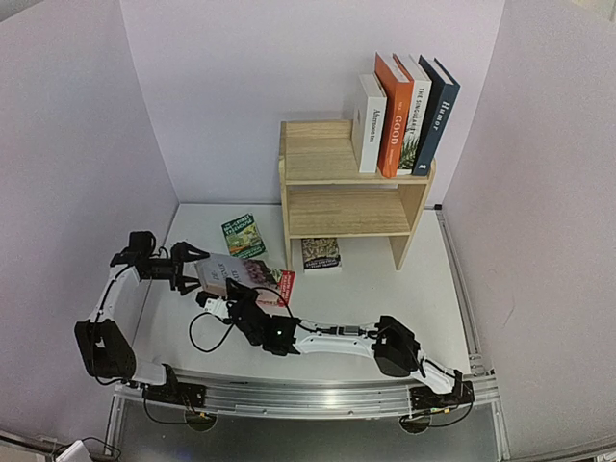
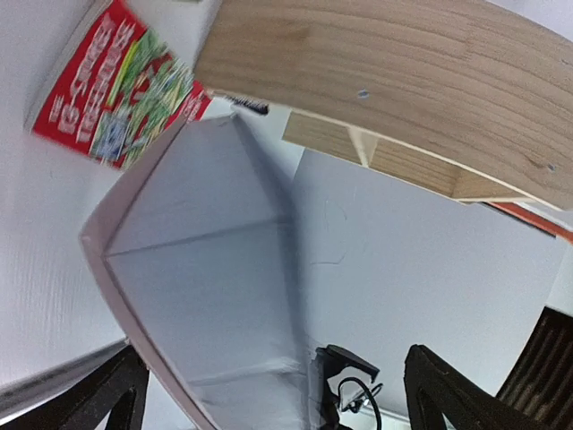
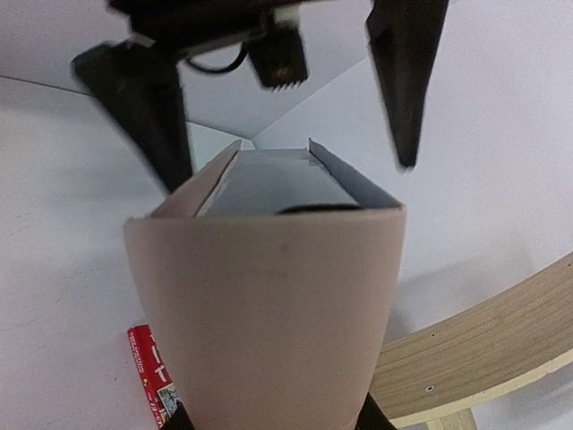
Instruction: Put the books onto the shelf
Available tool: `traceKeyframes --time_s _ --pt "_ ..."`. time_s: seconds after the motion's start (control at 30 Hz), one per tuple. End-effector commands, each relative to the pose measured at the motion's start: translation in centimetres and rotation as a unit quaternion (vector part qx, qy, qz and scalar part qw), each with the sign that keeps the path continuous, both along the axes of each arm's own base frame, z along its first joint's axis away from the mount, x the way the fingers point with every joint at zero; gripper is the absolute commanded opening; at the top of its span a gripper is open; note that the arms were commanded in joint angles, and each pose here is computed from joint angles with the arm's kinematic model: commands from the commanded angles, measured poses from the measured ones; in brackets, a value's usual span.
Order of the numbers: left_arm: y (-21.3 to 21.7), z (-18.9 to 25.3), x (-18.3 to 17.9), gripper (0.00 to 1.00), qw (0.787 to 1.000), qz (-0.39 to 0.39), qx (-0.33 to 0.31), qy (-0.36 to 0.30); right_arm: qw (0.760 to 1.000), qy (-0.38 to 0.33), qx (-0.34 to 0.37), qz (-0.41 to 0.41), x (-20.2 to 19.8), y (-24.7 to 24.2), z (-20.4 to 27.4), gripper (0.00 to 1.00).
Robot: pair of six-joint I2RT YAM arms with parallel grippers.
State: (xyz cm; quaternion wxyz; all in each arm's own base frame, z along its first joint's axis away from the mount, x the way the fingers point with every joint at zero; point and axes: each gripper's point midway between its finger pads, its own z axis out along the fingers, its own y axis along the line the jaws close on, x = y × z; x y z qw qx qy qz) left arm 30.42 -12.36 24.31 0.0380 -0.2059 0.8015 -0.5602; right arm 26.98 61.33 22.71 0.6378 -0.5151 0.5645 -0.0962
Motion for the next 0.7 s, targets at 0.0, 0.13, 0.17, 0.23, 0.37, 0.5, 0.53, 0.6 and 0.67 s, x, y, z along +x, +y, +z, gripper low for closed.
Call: traceKeyframes --time_s 0.0,0.13,0.17,0.23,0.37,0.5,0.53,0.6,0.67 --pt "4.2 10.7 3.8 1.0 0.951 -0.011 0.163 -0.262 0.986 0.032 0.165 -0.02 0.9 -4.2 12.5 0.32" --pt "7.9 15.7 5.3 1.0 0.86 0.019 0.343 -0.378 0.969 0.106 0.222 0.014 0.7 -6.6 17.6 0.32" --pt "8.3 16.9 5.3 1.0 0.838 0.029 0.363 -0.406 0.959 0.123 0.255 0.027 0.7 -7.4 19.8 0.32" --pt "8.8 18.3 5.3 1.0 0.813 0.04 0.388 -0.433 0.936 0.158 0.308 0.061 0.6 -9.0 23.4 0.32" --pt "8.8 18.1 5.4 1.0 0.811 0.029 0.393 -0.433 0.877 0.198 0.421 0.123 1.0 -13.5 31.8 0.32" --pt "8.2 16.7 5.0 1.0 0.824 0.021 0.372 -0.427 0.858 0.125 0.476 0.147 1.1 -17.9 39.7 0.32" --pt "8.1 16.3 5.0 1.0 0.827 0.018 0.368 -0.424 0.858 0.101 0.482 0.145 1.1 -18.7 41.0 0.32" --pt "8.0 15.9 4.9 1.0 0.83 0.016 0.365 -0.422 0.86 0.04 0.492 0.128 1.6 -20.8 43.5 0.33" --pt "7.9 15.5 4.7 1.0 0.832 0.014 0.363 -0.42 0.866 -0.006 0.49 0.101 2.9 -22.7 44.5 0.34"
